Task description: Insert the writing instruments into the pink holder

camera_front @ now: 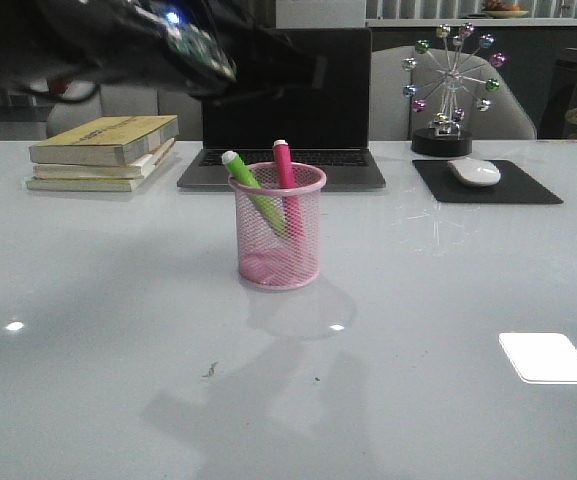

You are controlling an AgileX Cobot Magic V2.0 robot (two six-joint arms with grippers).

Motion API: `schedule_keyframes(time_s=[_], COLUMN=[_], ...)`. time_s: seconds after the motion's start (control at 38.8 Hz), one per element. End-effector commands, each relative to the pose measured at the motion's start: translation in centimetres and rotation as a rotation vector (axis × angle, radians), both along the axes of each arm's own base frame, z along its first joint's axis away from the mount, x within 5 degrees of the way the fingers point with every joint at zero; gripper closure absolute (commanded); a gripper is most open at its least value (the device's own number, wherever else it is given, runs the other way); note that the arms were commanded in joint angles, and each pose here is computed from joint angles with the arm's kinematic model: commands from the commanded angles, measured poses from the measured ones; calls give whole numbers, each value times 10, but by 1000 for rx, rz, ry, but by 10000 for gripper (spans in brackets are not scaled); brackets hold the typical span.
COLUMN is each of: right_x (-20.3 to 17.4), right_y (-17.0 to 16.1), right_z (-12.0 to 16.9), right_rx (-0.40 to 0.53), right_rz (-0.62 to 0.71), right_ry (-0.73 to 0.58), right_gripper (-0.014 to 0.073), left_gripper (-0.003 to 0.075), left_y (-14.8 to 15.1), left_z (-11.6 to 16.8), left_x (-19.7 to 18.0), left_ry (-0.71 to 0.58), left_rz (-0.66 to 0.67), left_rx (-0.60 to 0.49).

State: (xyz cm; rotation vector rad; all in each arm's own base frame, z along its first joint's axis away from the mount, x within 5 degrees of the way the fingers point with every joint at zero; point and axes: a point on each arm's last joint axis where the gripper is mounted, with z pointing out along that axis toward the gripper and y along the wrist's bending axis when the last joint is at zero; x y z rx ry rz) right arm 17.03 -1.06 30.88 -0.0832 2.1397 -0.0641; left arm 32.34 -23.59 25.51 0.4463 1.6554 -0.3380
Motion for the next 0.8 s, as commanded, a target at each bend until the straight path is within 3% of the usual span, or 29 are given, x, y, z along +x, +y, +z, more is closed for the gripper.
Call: schedule_keyframes(time_s=[0.0, 0.41, 0.57, 0.77], right_x=[2, 2, 2, 2], right_y=[-3, -3, -3, -3], right_z=[17, 17, 17, 17], right_rx=[-24, -24, -24, -24], right_rz=[-14, -14, -14, -14], right_ry=[-108, -107, -107, -107], right_gripper=[200, 200, 200, 200], left_gripper=[440, 456, 456, 459], left_y=[32, 175, 200, 213], left_z=[65, 168, 180, 181], left_x=[-6, -60, -88, -127], left_ry=[-142, -157, -110, -149], left_rz=[40, 265, 304, 338], left_rx=[-28, -15, 7, -1])
